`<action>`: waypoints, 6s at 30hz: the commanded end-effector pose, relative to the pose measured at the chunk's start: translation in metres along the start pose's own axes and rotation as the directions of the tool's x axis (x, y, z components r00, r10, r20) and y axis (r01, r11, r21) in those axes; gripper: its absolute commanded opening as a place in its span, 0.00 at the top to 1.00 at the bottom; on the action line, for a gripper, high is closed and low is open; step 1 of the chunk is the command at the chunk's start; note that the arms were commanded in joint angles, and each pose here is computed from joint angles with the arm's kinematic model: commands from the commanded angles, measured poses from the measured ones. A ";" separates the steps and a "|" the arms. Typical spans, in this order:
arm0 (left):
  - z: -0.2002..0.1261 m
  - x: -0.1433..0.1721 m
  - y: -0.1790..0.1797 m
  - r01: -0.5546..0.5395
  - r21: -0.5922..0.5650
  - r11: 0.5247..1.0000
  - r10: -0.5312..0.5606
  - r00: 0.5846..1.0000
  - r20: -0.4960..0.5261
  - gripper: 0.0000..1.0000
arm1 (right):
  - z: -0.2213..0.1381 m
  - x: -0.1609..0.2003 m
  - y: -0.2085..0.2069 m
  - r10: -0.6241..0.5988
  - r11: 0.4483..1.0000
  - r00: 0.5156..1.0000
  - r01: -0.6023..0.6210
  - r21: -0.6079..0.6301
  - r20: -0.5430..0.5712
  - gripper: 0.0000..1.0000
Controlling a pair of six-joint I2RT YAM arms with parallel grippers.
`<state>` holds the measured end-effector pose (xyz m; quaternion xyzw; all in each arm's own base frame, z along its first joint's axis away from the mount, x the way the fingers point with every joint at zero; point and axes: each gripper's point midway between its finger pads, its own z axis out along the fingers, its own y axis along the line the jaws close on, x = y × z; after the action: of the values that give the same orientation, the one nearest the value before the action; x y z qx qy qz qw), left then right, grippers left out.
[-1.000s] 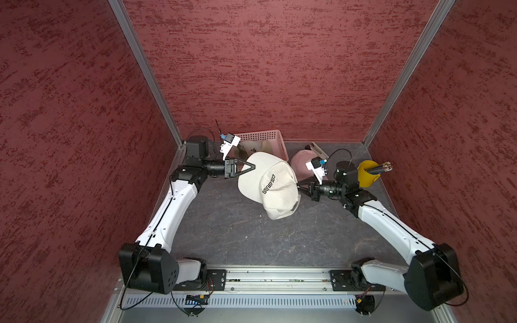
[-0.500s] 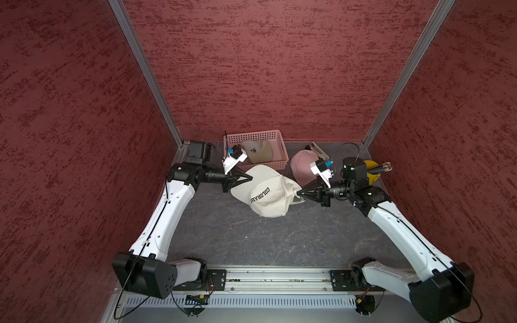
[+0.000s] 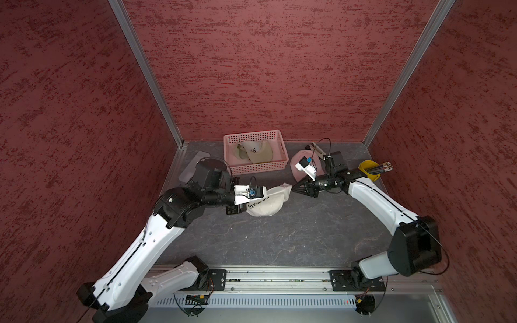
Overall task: Turn the baseball cap inside out
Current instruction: Turn over the baseball cap.
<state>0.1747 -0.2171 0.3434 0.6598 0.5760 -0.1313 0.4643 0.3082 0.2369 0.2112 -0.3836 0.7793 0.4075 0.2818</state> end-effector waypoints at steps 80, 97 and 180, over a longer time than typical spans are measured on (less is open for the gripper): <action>0.024 0.048 0.139 0.993 -0.114 0.012 -0.928 0.053 0.369 0.43 | -0.004 -0.106 0.054 -0.529 0.754 0.824 0.346 0.558 0.203 1.00; 0.044 0.031 0.081 0.337 -0.152 0.929 -0.346 0.938 -0.034 0.38 | -0.015 -0.105 0.122 -0.457 0.889 0.866 0.452 0.073 0.201 1.00; 0.017 0.008 0.132 0.717 -0.349 0.603 -0.528 0.687 0.499 1.00 | -0.050 -0.067 -0.064 0.354 0.625 0.658 -0.695 0.355 0.664 1.00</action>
<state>0.2941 -0.2115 0.3590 0.2430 0.7237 -0.2742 0.5849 0.3975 0.2089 0.2772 0.0325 0.7956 0.3789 0.4716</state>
